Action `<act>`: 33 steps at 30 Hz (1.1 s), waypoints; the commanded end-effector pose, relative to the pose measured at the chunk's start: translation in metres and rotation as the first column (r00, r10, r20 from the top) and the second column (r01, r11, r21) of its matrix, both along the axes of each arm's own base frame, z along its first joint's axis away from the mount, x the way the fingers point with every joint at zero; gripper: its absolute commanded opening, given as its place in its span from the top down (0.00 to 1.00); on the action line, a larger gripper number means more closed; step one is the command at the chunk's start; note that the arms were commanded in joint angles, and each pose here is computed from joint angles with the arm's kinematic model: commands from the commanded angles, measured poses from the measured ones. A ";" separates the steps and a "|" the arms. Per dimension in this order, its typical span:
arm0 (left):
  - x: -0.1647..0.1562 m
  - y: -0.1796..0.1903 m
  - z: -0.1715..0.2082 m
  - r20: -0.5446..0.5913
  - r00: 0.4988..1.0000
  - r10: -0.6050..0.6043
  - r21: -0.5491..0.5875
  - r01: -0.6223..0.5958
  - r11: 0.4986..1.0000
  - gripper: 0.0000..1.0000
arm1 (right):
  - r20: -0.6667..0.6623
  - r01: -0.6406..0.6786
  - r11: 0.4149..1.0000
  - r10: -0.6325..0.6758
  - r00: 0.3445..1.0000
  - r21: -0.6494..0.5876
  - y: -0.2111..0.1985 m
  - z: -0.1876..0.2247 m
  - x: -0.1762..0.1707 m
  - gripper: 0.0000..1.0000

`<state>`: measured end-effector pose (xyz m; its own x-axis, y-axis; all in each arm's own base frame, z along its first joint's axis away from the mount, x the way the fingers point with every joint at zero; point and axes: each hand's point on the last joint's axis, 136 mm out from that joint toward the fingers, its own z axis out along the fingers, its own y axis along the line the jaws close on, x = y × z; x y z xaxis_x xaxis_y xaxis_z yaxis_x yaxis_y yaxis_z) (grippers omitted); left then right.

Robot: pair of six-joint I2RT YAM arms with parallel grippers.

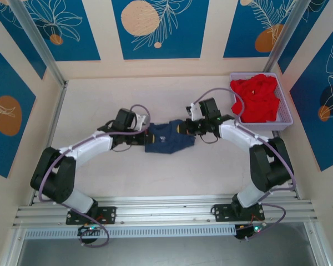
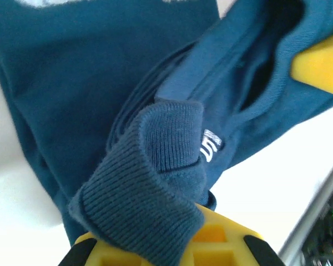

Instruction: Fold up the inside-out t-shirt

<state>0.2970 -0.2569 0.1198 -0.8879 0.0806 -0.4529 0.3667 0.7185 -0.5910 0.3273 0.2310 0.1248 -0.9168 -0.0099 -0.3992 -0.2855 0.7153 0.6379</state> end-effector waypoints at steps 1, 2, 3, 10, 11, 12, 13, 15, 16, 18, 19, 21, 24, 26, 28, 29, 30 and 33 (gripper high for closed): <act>0.021 -0.007 0.034 0.129 0.990 0.050 -0.074 -0.040 0.996 1.00 | 0.078 0.049 0.999 -0.050 0.996 0.010 -0.009 0.014 0.007 1.00; 0.022 -0.009 0.033 0.129 0.991 0.041 -0.072 -0.031 0.997 1.00 | 0.072 0.055 0.998 -0.055 0.996 0.004 -0.011 0.012 0.007 0.99; 0.025 -0.012 0.032 0.126 0.992 0.030 -0.068 -0.021 0.997 1.00 | 0.061 0.065 0.998 -0.064 0.996 -0.003 -0.014 0.009 0.008 1.00; 0.053 -0.026 0.021 0.128 0.991 -0.033 -0.003 0.034 0.999 1.00 | 0.019 0.162 0.983 -0.161 0.987 -0.090 -0.040 -0.001 0.019 0.99; 0.057 -0.027 0.020 0.127 0.991 -0.038 0.000 0.038 0.999 1.00 | 0.011 0.177 0.978 -0.177 0.984 -0.106 -0.045 -0.003 0.021 0.99; 0.062 -0.028 0.016 0.116 0.993 -0.038 0.008 0.037 0.999 1.00 | -0.002 0.189 0.975 -0.190 0.982 -0.120 -0.049 -0.006 0.023 0.99; 0.067 -0.027 0.010 0.097 0.995 -0.036 0.022 0.034 0.999 1.00 | -0.013 0.191 0.973 -0.194 0.981 -0.130 -0.050 -0.010 0.025 0.99; 0.077 -0.027 0.000 0.081 0.996 -0.035 0.039 0.032 0.999 1.00 | -0.030 0.190 0.969 -0.197 0.980 -0.157 -0.051 -0.017 0.031 0.99; 0.082 -0.025 -0.010 0.066 0.998 -0.026 0.057 0.022 0.998 1.00 | -0.036 0.188 0.967 -0.197 0.980 -0.172 -0.052 -0.022 0.034 0.98; 0.090 -0.022 -0.023 0.033 0.999 -0.022 0.078 0.019 0.997 1.00 | -0.053 0.181 0.965 -0.194 0.980 -0.188 -0.053 -0.030 0.043 0.97; 0.096 -0.019 -0.030 0.022 1.000 -0.009 0.095 0.007 0.995 1.00 | -0.057 0.173 0.965 -0.188 0.981 -0.197 -0.052 -0.034 0.048 0.96; 0.104 -0.013 -0.041 0.000 1.000 0.010 0.116 -0.010 0.993 1.00 | -0.060 0.159 0.964 -0.175 0.983 -0.215 -0.052 -0.042 0.058 0.95; 0.113 -0.011 -0.054 -0.022 1.000 0.013 0.133 -0.010 0.991 1.00 | -0.080 0.144 0.958 -0.169 0.982 -0.248 -0.052 -0.056 0.070 0.93; 0.115 -0.010 -0.066 -0.050 0.999 0.016 0.155 -0.008 0.988 0.99 | -0.097 0.138 0.953 -0.169 0.981 -0.268 -0.053 -0.066 0.074 0.91; 0.118 -0.008 -0.077 -0.071 0.997 0.029 0.174 -0.016 0.985 0.93 | -0.125 0.135 0.943 -0.181 0.976 -0.304 -0.057 -0.078 0.078 0.87; 0.119 -0.007 -0.081 -0.084 0.996 0.033 0.182 -0.017 0.983 0.90 | -0.133 0.133 0.940 -0.183 0.974 -0.315 -0.058 -0.081 0.079 0.83; 0.120 -0.004 -0.084 -0.099 0.994 0.038 0.195 -0.019 0.981 0.86 | -0.143 0.134 0.936 -0.189 0.972 -0.327 -0.060 -0.083 0.080 0.79; 0.128 0.012 -0.078 -0.088 0.992 0.088 0.255 -0.063 0.965 0.69 | -0.152 0.142 0.927 -0.205 0.967 -0.346 -0.068 -0.078 0.085 0.65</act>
